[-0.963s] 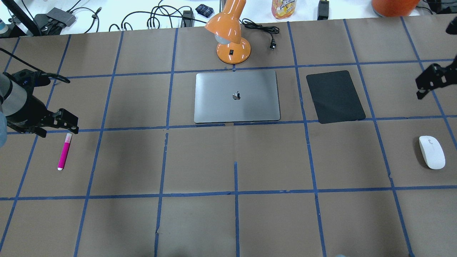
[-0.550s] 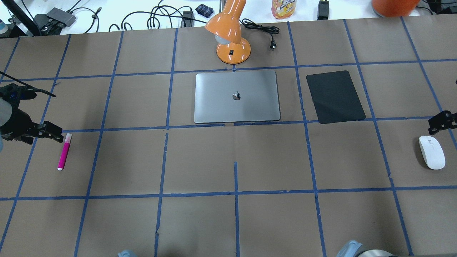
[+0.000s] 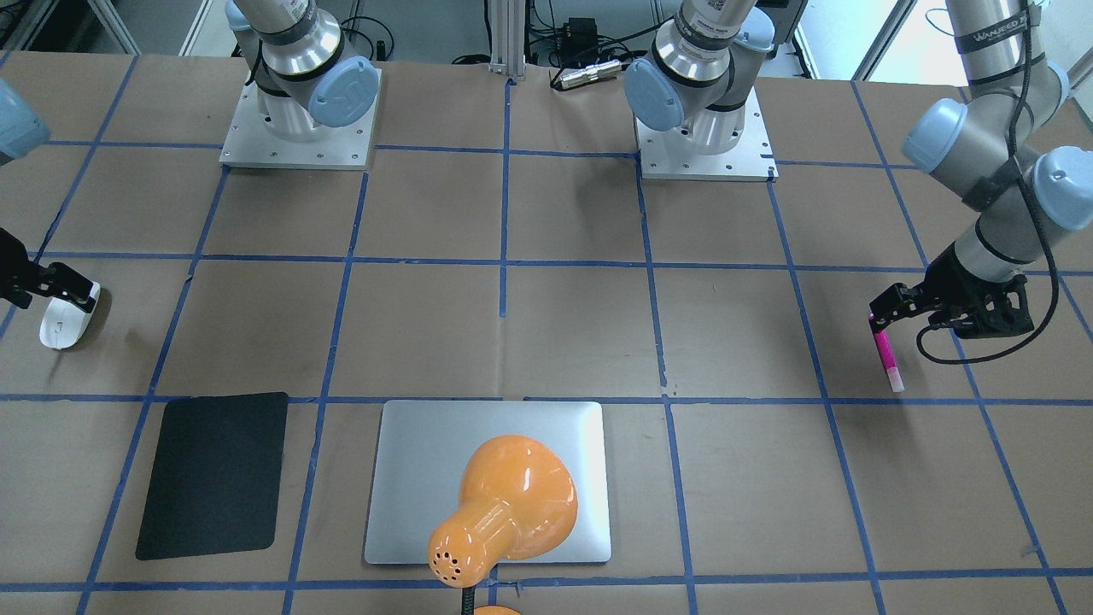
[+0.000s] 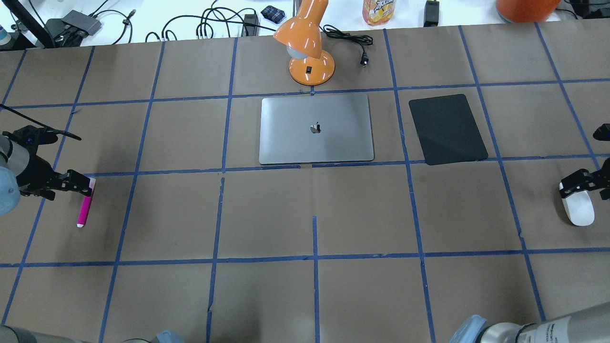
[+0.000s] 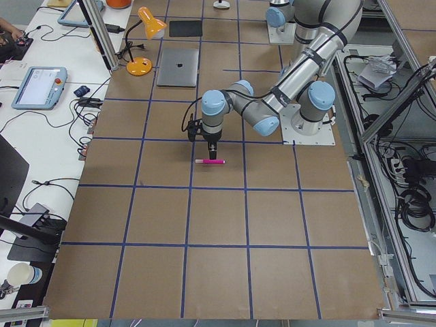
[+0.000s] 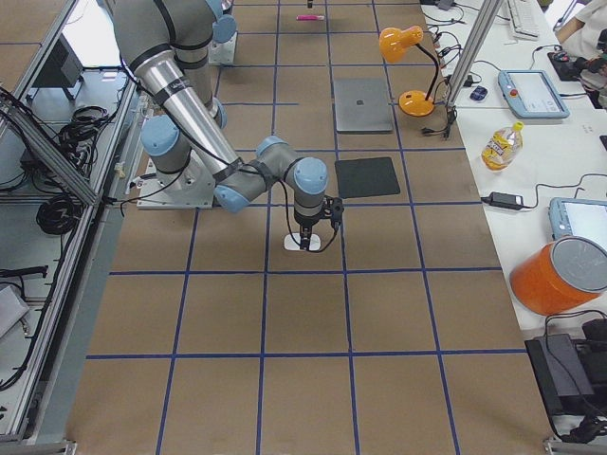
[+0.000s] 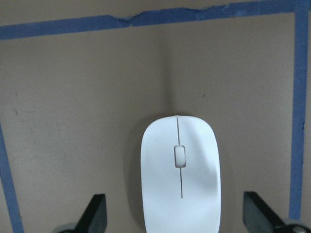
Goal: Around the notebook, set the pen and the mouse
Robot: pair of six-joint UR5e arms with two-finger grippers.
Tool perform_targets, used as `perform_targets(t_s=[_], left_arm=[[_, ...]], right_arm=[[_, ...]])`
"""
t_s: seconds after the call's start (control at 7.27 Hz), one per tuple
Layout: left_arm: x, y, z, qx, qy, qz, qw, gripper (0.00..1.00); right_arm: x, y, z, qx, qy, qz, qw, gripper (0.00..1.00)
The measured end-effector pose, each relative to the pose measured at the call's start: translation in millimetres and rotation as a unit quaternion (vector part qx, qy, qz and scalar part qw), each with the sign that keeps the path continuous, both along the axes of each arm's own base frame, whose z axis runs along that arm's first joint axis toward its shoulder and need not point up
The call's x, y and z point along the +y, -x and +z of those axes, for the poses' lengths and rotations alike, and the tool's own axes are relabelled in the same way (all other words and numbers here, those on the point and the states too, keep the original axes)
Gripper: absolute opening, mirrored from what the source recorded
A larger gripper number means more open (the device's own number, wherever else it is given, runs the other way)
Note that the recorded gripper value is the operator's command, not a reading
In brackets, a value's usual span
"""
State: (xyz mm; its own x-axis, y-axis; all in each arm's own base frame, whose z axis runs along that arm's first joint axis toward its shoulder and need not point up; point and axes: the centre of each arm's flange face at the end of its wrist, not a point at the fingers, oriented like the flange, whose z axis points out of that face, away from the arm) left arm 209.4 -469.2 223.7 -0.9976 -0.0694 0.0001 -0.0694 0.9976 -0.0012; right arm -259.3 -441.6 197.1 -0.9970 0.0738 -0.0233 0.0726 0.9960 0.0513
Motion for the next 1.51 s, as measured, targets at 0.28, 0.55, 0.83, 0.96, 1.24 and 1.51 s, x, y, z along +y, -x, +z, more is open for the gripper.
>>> perform_targets(t_s=[0.28,0.55,0.83,0.96,1.24,1.51], left_arm=[[-4,-5,-23,0.007,-0.01,0.0,0.9999,0.86],[-7,-8,-38,0.009,-0.014,-0.001,0.9999,0.62],[-8,-10,-49,0.007,-0.015,-0.003,0.9999,0.57],[-8,-11,-52,0.007,-0.016,-0.004,0.9998,0.45],[-9,-11,-53,0.006,-0.016,-0.004,0.9998,0.06],[-9,-13,-52,0.004,-0.017,-0.001,0.9998,0.0]], right_arm=[[-1,2,-14,-0.004,-0.009,0.001,1.0,1.0],[0,4,-21,-0.002,-0.019,0.001,0.9998,0.75],[0,4,-23,-0.001,-0.02,0.0,0.9998,0.59],[0,5,-22,0.0,-0.019,0.0,0.9998,0.58],[0,4,-19,0.002,-0.018,-0.002,0.9998,0.59],[-6,3,-3,0.011,-0.007,-0.003,0.9999,0.59]])
